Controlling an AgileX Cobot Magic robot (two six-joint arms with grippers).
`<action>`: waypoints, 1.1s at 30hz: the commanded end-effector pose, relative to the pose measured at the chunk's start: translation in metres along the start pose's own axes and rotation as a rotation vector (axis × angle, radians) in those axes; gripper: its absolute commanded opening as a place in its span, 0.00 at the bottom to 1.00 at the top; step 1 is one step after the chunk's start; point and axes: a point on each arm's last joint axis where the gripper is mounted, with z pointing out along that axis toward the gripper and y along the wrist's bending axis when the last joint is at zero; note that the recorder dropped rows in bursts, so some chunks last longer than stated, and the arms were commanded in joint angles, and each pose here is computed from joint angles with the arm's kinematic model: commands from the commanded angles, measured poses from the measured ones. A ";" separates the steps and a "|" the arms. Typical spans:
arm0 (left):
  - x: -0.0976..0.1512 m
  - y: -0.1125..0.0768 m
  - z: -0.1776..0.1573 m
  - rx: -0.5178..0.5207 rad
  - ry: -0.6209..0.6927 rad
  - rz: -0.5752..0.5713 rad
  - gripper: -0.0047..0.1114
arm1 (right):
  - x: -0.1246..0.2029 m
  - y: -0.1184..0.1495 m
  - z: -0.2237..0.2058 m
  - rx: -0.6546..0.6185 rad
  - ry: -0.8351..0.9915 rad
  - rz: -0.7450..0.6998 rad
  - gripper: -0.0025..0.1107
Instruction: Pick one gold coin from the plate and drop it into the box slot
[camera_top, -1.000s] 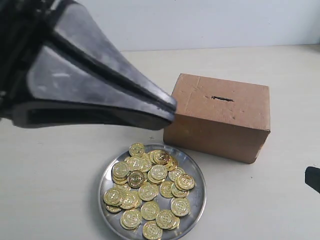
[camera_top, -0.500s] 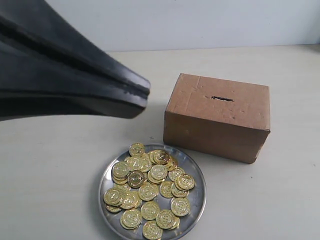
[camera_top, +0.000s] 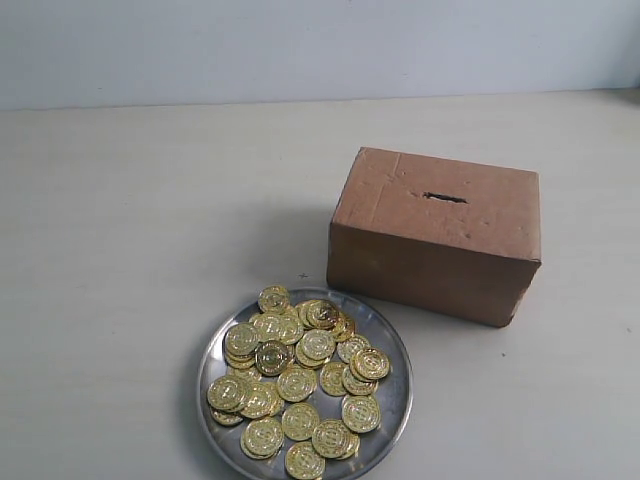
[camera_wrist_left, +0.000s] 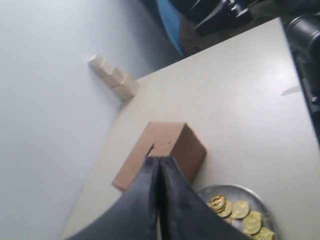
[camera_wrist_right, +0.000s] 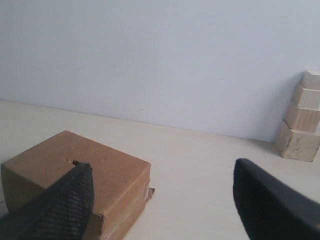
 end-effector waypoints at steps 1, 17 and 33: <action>0.005 -0.024 -0.020 -0.159 0.015 0.053 0.04 | 0.001 0.000 0.000 0.012 -0.009 -0.006 0.66; 0.006 -0.063 -0.041 -0.256 -0.037 0.162 0.04 | 0.002 0.001 0.001 0.002 -0.004 0.007 0.66; 0.077 -0.019 -0.040 -0.989 0.043 0.031 0.04 | 0.051 0.018 0.028 -0.074 -0.073 -0.018 0.66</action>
